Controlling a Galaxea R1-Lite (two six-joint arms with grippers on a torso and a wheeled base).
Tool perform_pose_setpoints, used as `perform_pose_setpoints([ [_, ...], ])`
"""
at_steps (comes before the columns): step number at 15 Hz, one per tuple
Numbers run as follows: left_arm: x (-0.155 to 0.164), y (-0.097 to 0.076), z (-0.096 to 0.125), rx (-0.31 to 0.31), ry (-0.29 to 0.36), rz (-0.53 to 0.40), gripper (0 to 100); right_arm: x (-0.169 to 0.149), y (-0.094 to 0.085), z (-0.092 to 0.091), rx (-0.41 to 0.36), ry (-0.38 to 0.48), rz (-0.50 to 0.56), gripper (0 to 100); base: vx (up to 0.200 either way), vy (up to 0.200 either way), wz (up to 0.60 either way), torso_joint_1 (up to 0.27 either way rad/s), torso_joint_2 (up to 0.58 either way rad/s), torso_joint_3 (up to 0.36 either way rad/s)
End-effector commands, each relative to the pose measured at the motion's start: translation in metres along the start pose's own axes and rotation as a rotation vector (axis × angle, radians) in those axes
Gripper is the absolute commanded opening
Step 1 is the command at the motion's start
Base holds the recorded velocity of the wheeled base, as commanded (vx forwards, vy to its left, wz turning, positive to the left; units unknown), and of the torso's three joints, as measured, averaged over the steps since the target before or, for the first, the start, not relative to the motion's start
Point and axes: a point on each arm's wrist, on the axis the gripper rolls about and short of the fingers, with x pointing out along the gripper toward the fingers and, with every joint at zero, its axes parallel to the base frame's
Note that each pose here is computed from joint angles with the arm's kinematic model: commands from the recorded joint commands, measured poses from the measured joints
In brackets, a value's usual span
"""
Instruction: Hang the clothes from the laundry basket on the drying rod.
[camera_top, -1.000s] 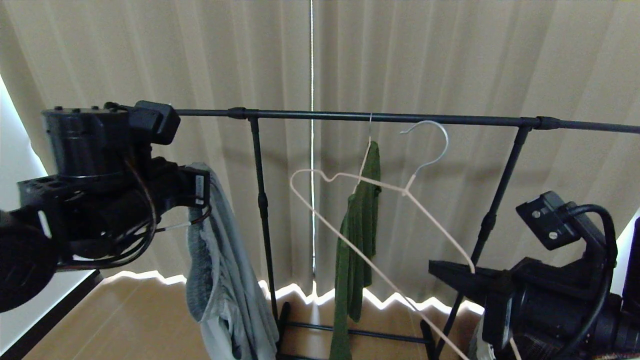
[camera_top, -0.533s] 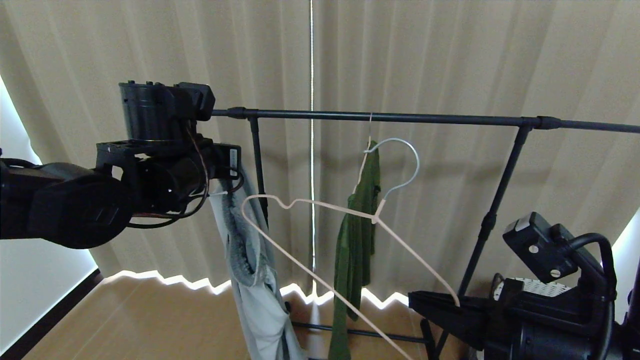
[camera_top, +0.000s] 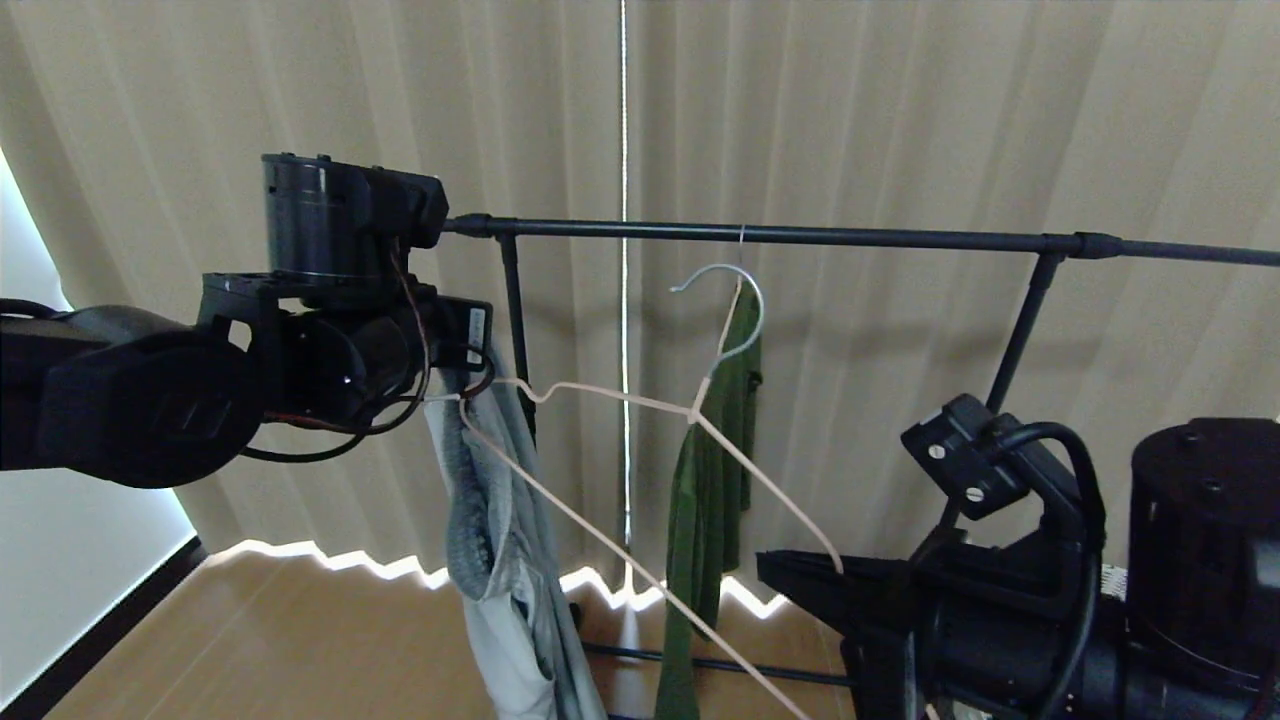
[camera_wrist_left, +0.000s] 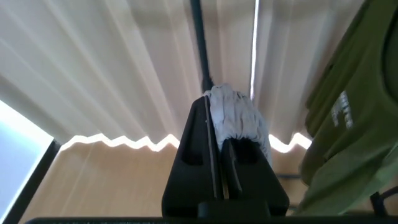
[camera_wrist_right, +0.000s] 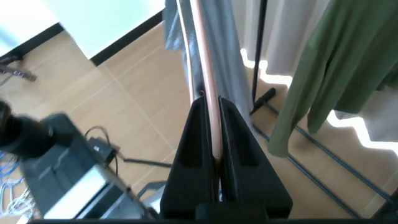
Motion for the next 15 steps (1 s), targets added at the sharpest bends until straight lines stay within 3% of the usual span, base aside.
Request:
perform_pose_setpoints([
  [1,-0.003,0.004,0.005,-0.001,-0.003,0.025,0,0.021,0.002,0.003,0.022,0.010,-0.043,0,0.000,0.000,0.00,0.000,0.00,0.000],
  [7,-0.002,0.004,-0.002,0.081,0.055,0.114,0,0.053,0.010,0.015,0.091,-0.025,-0.105,0,0.000,0.000,0.00,0.000,0.00,0.000],
  [15,0.002,0.004,-0.003,0.079,0.059,0.130,0,0.054,0.033,0.008,0.124,-0.002,-0.029,0,0.000,0.000,0.00,0.000,0.00,0.000],
])
